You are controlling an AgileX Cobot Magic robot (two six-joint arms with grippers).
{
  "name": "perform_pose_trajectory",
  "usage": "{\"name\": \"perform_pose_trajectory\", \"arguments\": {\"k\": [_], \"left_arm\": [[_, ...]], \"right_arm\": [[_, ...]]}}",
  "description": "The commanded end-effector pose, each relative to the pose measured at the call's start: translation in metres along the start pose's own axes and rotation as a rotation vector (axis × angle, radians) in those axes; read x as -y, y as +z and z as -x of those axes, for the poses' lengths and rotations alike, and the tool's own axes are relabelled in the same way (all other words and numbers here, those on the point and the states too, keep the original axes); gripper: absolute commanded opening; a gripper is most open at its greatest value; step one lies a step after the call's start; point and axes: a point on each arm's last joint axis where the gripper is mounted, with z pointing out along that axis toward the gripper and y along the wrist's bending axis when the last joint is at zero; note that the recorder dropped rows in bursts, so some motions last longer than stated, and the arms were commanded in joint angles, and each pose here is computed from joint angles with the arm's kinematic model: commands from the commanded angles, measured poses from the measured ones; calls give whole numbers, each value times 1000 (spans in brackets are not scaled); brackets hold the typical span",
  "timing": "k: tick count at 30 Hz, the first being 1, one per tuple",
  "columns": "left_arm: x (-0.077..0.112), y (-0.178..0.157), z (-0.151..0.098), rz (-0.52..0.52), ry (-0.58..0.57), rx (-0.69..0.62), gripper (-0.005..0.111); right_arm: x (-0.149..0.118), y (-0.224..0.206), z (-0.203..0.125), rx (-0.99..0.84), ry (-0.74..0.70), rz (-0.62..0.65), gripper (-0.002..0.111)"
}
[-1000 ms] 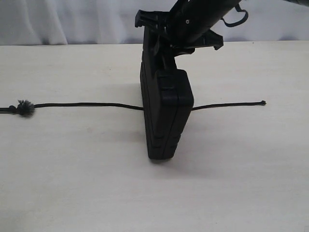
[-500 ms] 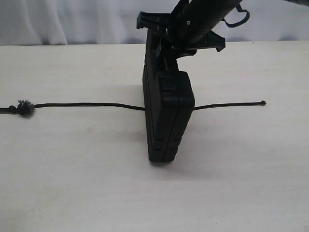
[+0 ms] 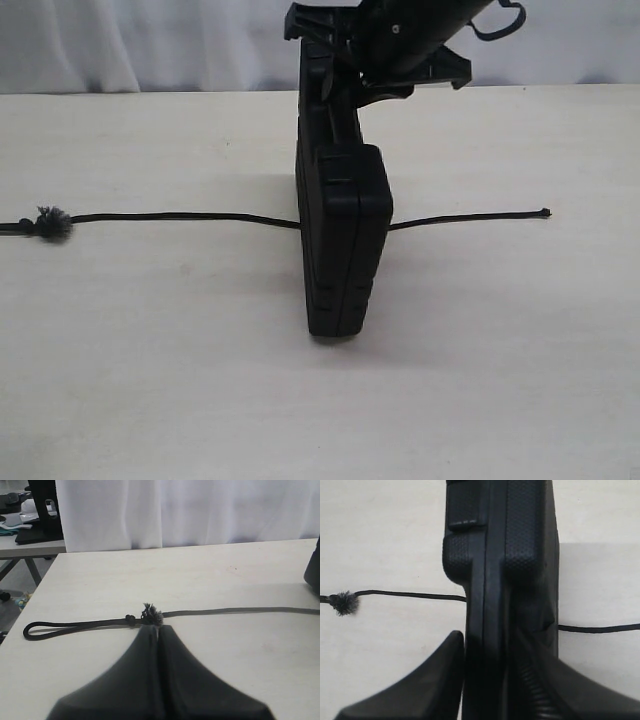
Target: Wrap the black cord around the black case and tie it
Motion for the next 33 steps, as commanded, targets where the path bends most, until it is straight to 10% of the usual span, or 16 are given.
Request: {"name": "perform_pose_trajectory", "arguments": {"k": [1, 20, 25, 33], "left_arm": [[0, 0, 1, -4, -7, 17, 0], [0, 0, 1, -4, -7, 17, 0], [0, 0, 1, -4, -7, 17, 0], [0, 0, 1, -4, -7, 17, 0]], "right_arm": [[1, -4, 2, 18, -17, -20, 32], [8, -4, -3, -34, -31, -88, 32], [8, -4, -4, -45, -29, -88, 4], [5, -4, -5, -51, 22, -75, 4]]}}
